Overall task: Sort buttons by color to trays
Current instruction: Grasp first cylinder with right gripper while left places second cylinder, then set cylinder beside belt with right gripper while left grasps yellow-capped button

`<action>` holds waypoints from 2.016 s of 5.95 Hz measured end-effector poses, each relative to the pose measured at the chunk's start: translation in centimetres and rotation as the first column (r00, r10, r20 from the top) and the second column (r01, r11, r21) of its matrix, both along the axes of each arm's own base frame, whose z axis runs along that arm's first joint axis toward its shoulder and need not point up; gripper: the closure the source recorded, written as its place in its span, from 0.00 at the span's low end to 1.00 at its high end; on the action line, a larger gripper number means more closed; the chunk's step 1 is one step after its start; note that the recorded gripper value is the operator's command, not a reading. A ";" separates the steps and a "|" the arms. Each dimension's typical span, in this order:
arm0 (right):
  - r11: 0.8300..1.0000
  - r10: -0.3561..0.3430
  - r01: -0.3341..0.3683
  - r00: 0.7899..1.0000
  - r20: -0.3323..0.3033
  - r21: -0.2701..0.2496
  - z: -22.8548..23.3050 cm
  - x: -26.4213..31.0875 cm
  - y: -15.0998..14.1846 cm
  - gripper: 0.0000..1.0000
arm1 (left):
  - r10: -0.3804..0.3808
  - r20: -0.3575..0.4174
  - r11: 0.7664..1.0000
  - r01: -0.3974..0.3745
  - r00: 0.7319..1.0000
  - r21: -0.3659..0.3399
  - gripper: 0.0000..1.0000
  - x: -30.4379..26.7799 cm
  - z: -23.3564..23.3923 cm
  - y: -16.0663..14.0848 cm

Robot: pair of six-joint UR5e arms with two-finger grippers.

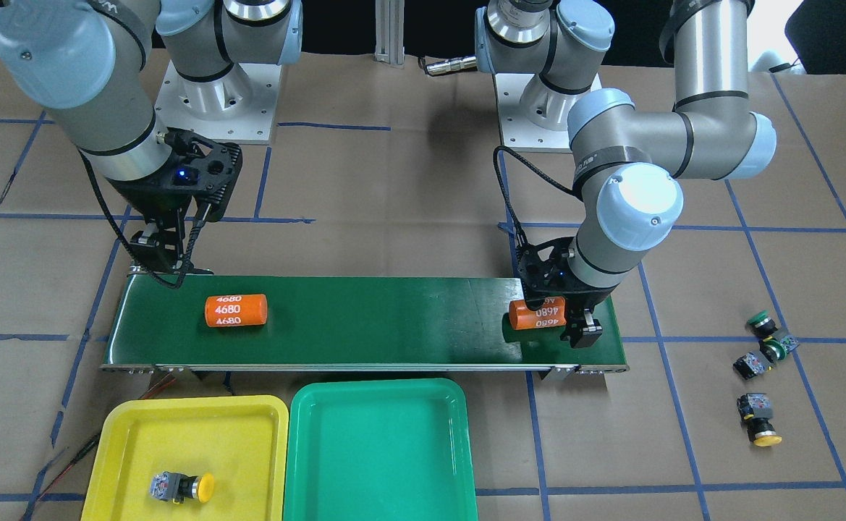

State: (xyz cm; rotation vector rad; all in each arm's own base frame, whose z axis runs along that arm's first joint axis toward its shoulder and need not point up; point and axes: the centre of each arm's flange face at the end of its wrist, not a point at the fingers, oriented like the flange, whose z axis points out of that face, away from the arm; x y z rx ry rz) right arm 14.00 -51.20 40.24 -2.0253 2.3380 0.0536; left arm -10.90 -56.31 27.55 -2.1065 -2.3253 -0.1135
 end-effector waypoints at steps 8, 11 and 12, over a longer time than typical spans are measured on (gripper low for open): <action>0.986 0.146 -0.146 0.989 -0.004 -0.077 1.3 2.4 0.7 0.00 | 0.842 -0.017 0.530 -0.833 0.539 -0.157 0.06 27.0 -2.7 -12.3; 0.991 0.106 -0.106 0.994 0.000 -0.083 1.9 2.5 1.1 0.00 | 0.976 -0.015 0.213 -0.966 0.218 -0.144 0.26 30.3 -7.5 -13.5; 0.991 0.106 -0.106 0.994 0.003 -0.078 1.9 2.5 1.2 0.00 | 0.980 -0.007 0.197 -0.970 0.200 -0.140 0.52 30.6 -8.3 -13.5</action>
